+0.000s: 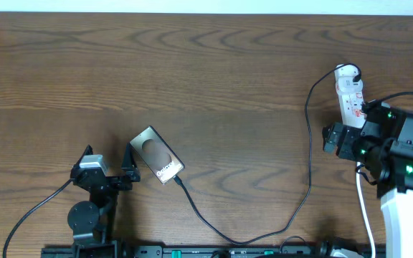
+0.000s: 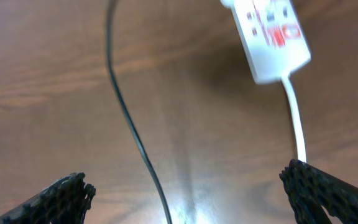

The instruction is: Plug charger to phone and switch on socket

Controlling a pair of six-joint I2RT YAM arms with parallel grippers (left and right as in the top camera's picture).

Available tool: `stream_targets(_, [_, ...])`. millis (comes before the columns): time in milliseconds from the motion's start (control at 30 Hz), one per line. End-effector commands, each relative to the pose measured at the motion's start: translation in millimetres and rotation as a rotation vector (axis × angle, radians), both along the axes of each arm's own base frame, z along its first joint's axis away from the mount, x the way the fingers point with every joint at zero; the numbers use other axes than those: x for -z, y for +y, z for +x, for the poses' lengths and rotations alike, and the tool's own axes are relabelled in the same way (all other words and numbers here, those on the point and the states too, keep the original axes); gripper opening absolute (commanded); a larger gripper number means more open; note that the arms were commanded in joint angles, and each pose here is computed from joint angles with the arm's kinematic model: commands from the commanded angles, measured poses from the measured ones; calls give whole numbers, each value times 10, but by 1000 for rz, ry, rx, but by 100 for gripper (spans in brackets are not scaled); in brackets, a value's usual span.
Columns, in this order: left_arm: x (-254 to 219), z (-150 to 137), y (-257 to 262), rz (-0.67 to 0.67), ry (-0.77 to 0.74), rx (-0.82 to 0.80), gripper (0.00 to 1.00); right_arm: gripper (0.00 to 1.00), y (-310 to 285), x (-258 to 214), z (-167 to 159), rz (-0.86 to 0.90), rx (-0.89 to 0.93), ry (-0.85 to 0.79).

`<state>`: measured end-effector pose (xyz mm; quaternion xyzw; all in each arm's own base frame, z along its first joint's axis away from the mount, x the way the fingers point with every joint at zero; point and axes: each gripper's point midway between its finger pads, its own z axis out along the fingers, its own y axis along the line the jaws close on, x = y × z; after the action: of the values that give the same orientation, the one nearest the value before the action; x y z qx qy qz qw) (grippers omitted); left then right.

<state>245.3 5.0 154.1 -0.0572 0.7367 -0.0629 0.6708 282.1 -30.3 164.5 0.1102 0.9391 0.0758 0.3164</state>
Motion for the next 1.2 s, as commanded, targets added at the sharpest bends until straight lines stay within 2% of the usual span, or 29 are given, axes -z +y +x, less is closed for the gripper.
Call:
stream_targets(0, [139, -13, -16, -8, 48, 10, 93, 99, 131, -120, 21, -8, -43, -108])
stream_targets(167, [139, -13, -16, -8, 48, 10, 93, 99, 421, -280, 131, -41, -154, -439])
stream_targets(433, [139, -13, -16, -8, 48, 10, 93, 99, 810, -250, -97, -54, -285, -796])
stream_targets(633, [139, -13, -16, -8, 48, 10, 93, 99, 885, 7, -271, -52, -311, -874])
stream_targets(867, [139, -13, -16, -8, 48, 10, 93, 99, 875, 211, -410, -94, -339, -812])
stream_targets(1167, [139, -13, -16, -9, 48, 11, 93, 99, 874, 30, -441, -119, -342, -896])
